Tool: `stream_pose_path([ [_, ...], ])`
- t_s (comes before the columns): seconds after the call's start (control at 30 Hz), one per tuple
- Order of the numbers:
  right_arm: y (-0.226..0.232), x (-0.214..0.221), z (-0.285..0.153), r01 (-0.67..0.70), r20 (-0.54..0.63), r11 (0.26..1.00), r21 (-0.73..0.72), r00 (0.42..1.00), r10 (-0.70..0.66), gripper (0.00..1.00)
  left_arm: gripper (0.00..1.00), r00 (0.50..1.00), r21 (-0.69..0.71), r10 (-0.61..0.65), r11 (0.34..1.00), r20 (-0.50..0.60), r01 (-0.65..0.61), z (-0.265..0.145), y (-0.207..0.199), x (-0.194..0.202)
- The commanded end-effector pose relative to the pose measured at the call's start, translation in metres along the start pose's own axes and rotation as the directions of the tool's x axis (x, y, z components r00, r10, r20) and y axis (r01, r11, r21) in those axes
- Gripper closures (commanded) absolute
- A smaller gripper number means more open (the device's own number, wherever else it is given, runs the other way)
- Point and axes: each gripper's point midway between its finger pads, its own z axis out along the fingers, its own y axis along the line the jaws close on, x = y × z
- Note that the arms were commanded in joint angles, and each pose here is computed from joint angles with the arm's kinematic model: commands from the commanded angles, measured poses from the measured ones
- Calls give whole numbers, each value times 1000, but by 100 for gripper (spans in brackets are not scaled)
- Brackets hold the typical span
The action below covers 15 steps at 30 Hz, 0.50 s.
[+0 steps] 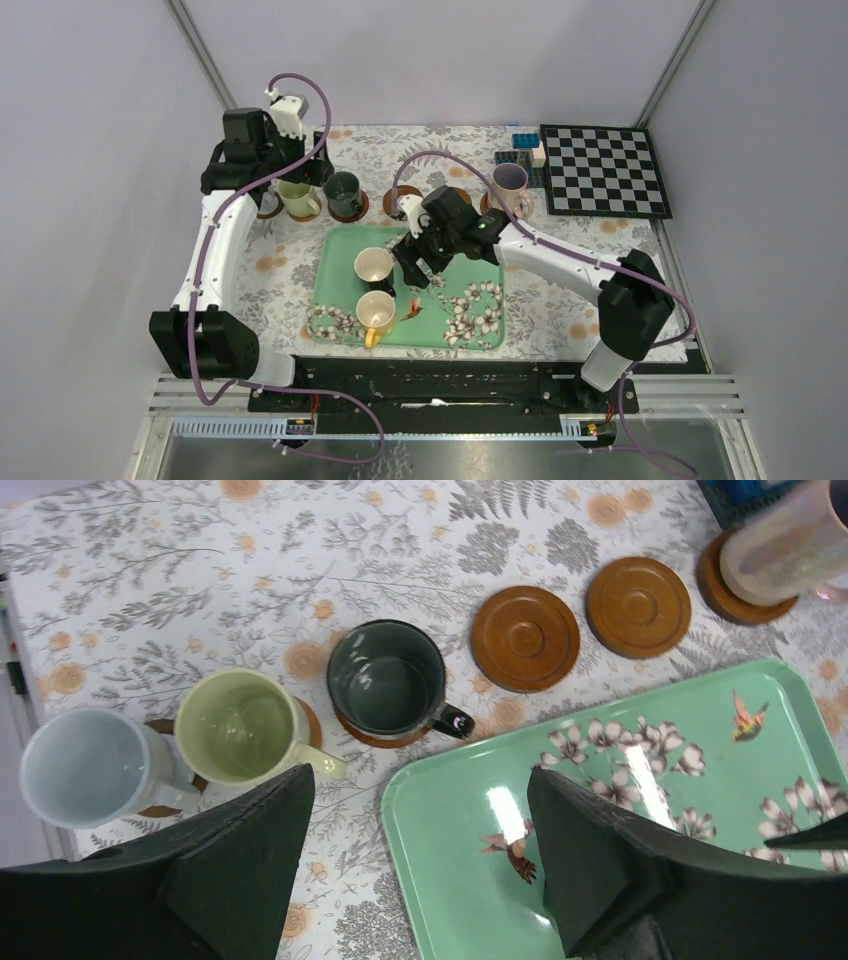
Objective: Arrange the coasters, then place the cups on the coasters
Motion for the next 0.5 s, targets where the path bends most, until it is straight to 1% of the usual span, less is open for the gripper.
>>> stream_pose_path([
  [0.0, 7, -32, 10, -11, 76, 999, 43, 997, 8, 12, 14, 993, -86, -50, 995, 107, 59, -9, 18, -25],
  [0.1, 11, -36, 19, -36, 66, 998, 44, 997, 33, 16, 13, 992, -86, -50, 995, 116, 60, -10, 19, -28],
  [0.17, 12, -37, 22, -37, 59, 998, 46, 998, 34, 17, 13, 992, -88, -48, 994, 120, 59, -10, 20, -29],
  [0.47, 28, -40, 32, -26, 44, 1000, 14, 999, 26, 18, 13, 992, -94, -53, 994, 117, 64, -7, 21, -26],
])
